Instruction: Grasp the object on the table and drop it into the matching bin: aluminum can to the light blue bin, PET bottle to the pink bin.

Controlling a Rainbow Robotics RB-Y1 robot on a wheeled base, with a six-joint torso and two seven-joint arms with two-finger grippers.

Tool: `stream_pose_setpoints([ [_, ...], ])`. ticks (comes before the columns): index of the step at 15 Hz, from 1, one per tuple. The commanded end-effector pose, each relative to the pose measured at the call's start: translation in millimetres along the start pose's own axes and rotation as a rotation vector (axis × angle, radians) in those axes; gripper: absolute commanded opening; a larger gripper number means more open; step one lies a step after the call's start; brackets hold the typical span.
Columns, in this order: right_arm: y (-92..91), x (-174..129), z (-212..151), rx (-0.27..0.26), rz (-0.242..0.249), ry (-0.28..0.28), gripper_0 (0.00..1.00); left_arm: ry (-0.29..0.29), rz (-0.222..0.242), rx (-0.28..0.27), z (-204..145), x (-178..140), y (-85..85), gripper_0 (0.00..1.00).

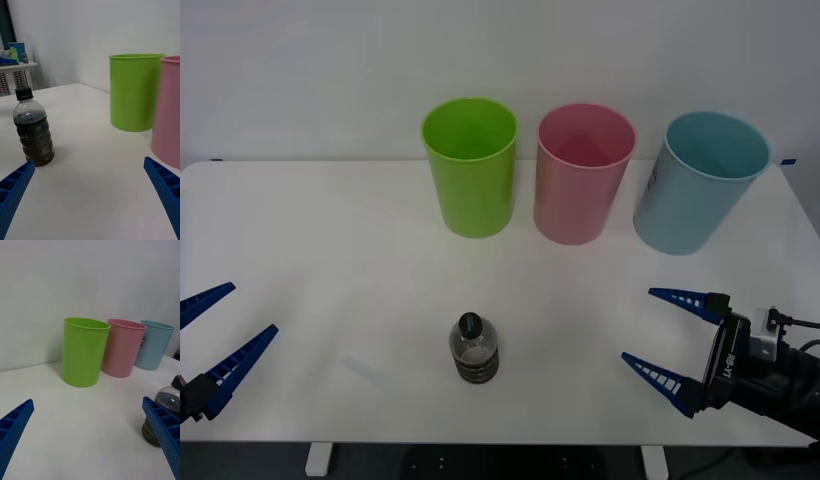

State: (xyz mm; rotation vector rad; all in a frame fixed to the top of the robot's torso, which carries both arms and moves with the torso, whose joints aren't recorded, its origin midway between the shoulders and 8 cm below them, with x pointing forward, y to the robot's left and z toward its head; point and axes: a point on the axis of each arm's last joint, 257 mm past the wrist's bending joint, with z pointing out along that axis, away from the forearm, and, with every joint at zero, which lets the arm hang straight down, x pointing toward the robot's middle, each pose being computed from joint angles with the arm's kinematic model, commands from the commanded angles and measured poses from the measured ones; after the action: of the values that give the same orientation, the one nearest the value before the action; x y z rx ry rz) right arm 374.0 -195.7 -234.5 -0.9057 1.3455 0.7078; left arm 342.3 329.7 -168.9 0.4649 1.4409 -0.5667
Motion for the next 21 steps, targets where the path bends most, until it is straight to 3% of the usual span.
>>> stream_pose_setpoints([
  [1, 11.2, 3.6, 19.0, -0.037, 0.004, 0.001, 1.0, 0.0, 0.0, 0.0, 0.0, 0.0, 0.0, 1.0],
  [11, 44.2, 18.4, 73.4, -0.116, -0.012, 0.023, 1.0, 0.0, 0.0, 0.0, 0.0, 0.0, 0.0, 1.0],
  [21, 72.3, 34.7, 115.6, -0.161, -0.035, 0.064, 1.0, 0.0, 0.0, 0.0, 0.0, 0.0, 0.0, 1.0],
])
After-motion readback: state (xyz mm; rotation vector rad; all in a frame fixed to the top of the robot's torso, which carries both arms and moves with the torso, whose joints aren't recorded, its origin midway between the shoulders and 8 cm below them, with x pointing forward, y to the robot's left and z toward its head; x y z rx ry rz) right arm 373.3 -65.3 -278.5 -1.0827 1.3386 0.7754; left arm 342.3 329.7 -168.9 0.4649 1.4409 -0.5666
